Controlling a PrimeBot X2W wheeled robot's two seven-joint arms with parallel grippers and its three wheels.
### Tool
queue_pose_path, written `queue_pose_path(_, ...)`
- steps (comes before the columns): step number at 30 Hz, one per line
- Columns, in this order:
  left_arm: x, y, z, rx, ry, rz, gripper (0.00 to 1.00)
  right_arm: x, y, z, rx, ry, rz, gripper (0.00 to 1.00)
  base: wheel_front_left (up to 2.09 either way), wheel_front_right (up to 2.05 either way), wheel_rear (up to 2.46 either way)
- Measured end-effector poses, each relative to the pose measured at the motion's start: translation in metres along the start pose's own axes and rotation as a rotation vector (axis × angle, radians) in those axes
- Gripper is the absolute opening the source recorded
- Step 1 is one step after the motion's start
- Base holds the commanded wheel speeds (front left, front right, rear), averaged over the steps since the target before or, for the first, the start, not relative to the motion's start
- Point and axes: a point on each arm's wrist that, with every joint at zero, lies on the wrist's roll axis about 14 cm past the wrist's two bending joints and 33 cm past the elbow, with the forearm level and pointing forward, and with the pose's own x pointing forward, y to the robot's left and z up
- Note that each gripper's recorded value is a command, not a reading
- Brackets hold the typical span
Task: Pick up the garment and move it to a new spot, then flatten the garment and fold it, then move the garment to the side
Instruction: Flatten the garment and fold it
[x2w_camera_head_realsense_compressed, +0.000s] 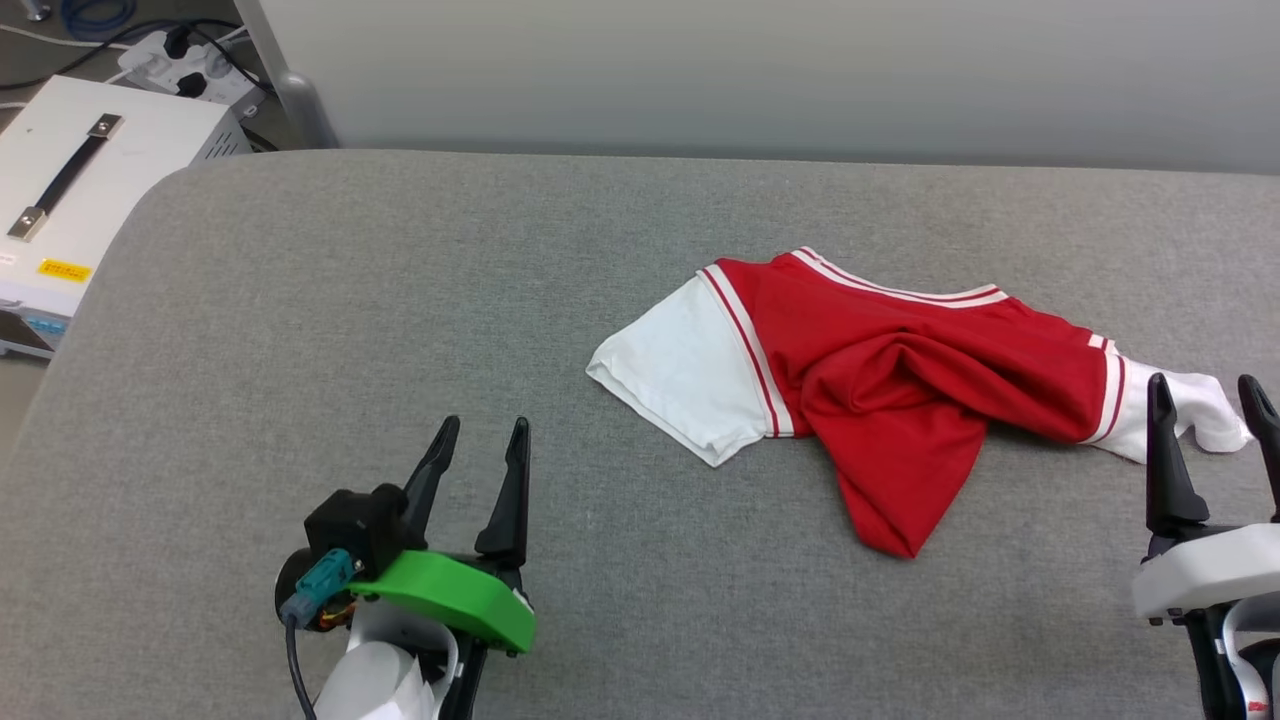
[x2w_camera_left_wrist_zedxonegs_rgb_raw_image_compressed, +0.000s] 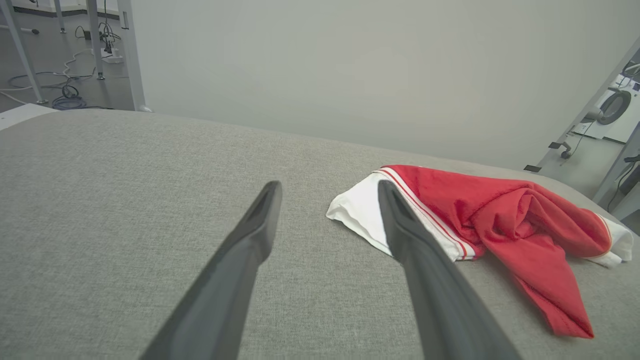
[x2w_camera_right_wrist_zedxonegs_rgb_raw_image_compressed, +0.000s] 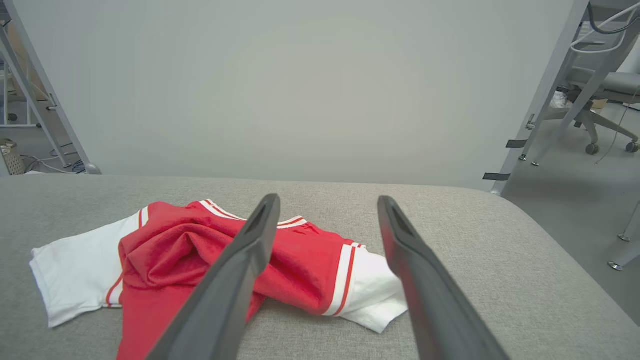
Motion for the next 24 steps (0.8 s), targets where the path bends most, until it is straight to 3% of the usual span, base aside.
queue_pose_path(8, 0.041, -0.01, -0.027, 0.029, 0.217, -0.063, 1.0, 0.001, -0.008, 0.0, -0.019, 0.014, -0.02, 1.0, 0.0, 0.0, 0.0)
queue_pose_path(16, 0.084, -0.011, -0.073, 0.136, 0.573, -0.073, 1.0, 0.0, -0.014, -0.025, -0.036, 0.087, -0.029, 1.0, 0.0, 0.0, 0.0)
queue_pose_path(24, 0.109, 0.001, -0.109, 0.18, 0.706, -0.033, 1.0, -0.004, -0.023, -0.046, -0.05, 0.145, -0.052, 1.0, 0.0, 0.0, 0.0)
